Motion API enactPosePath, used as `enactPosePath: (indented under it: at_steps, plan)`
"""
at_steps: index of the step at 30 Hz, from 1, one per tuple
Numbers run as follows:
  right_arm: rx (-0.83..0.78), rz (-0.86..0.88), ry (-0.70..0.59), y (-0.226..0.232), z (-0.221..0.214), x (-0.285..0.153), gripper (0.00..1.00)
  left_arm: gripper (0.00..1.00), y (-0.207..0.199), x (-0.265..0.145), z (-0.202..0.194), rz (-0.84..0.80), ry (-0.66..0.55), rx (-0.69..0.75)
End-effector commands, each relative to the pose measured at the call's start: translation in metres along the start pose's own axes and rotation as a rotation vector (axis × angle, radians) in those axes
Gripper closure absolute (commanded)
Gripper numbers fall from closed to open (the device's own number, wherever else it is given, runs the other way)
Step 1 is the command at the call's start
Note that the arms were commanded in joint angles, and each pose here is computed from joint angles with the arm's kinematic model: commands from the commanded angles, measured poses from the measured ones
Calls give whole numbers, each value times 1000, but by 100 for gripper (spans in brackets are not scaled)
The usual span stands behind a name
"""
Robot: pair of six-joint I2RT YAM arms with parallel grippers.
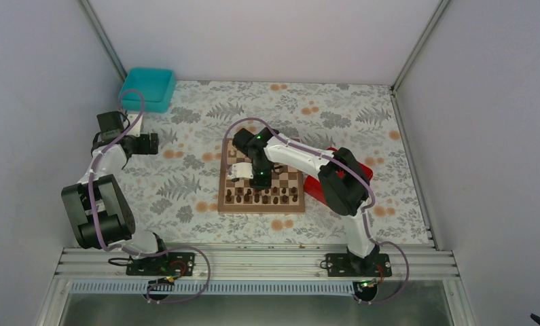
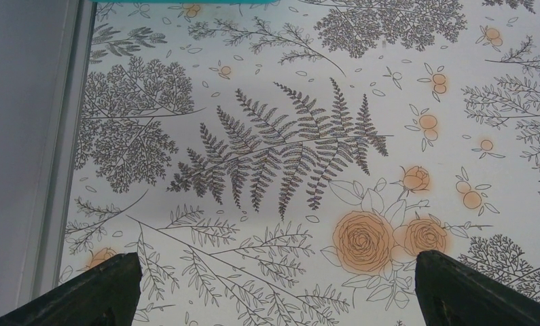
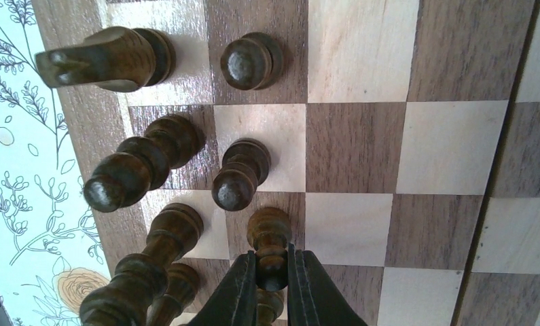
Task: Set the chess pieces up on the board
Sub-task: Place the chess piece on the chessboard.
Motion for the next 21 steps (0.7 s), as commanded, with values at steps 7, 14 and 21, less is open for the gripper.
enactPosePath:
  at_steps: [7,14,21]
  plan:
    - [-14,-14,14,1,0,2,84,0,2,-1,1,5,-14,4]
    - [-6,-98,-77,-3,4,-43,63,0,2,-1,1,6,-12,3]
    - [82,-196,-180,-17,-22,-107,57,0,2,-1,2,6,-14,3]
Point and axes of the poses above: each gripper's point midway between its finger pads, its own x axis out along the fingers, its own y axis along the line the jaws close on, z = x × y, the point moved 4 cm from there along -x, back along the fingers, and after that the axes turned 9 degrees about x, right-handed, at the moved point
